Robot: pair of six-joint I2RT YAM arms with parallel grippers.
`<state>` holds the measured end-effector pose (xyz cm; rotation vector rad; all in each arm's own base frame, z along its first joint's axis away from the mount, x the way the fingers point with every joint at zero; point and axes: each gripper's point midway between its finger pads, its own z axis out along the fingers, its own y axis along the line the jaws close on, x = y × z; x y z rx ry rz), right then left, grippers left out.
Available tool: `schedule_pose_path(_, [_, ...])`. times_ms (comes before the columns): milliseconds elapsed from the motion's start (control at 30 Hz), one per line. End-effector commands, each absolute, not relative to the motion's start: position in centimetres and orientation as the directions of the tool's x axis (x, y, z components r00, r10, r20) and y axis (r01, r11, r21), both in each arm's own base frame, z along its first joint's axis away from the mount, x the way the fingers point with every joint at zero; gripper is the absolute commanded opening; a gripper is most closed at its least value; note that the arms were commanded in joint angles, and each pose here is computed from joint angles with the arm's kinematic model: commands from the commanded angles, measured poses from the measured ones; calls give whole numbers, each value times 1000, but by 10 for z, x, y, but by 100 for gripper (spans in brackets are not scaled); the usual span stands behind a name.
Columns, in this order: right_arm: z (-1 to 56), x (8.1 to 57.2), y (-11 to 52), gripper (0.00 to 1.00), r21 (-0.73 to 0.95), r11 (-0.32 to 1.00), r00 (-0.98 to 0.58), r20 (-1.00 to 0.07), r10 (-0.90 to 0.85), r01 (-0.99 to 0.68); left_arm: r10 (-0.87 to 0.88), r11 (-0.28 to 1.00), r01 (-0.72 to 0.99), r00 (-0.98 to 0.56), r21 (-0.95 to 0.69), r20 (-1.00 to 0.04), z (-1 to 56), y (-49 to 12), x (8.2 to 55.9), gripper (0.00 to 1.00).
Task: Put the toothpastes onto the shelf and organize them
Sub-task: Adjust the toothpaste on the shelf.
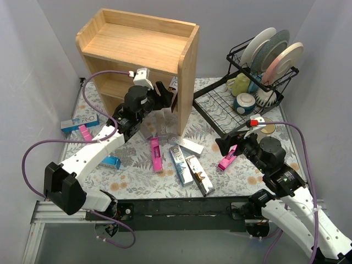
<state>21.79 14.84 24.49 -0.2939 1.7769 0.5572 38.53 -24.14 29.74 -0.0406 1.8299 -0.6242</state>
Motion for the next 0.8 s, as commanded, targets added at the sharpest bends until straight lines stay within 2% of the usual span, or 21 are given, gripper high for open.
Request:
schedule_pose_path(0, [257,219,150,96,221,844,-233,-965,117,-489,-491,804,254,-225,-538,-841,345,-224,388,62])
schedule_pose_path(233, [257,217,149,96,220,845,-230,-966,119,-487,-525,789,214,-252,-576,-813,326,-222,410,57])
schedule_pose_path(767, [254,215,147,96,224,846,-233,-965,123,-483,-510,714,297,-399,-634,-762,287,-255,424,51])
